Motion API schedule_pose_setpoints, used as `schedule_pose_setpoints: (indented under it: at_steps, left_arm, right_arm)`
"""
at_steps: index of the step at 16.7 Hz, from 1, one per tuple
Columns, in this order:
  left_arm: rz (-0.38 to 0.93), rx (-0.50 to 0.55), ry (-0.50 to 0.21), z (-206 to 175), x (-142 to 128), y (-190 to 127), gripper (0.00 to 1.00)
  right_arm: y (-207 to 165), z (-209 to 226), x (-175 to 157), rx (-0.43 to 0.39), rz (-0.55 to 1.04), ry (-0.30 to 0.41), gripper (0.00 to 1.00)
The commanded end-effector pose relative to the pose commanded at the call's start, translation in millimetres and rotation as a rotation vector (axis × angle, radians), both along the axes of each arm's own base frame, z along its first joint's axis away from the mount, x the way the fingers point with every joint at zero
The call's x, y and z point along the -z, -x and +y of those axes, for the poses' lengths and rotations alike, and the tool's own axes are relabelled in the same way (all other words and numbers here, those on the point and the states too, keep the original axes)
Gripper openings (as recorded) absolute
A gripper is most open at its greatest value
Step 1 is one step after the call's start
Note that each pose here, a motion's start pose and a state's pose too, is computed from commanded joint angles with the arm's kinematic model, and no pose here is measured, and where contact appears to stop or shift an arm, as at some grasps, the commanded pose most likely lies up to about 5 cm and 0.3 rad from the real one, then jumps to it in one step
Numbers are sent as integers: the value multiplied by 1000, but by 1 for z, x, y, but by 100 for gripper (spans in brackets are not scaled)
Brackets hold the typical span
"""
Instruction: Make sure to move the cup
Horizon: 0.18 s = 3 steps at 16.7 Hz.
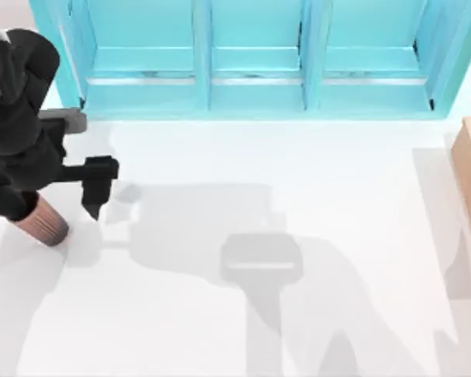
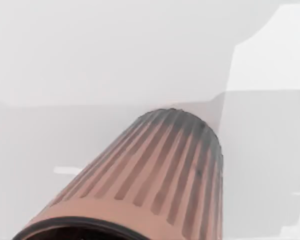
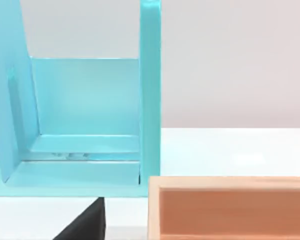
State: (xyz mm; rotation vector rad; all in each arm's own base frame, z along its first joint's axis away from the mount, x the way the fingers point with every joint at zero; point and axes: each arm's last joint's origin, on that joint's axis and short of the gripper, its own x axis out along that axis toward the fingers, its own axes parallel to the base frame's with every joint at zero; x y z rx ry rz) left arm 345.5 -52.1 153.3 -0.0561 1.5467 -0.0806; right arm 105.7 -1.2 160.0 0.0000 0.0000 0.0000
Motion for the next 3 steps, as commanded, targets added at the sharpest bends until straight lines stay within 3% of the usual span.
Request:
schedule_pose_setpoints:
  at_steps: [3]
  left_arm:
    - [0,0,0,0,0,0,100]
  right_arm:
    - [0,0,0,0,0,0,100]
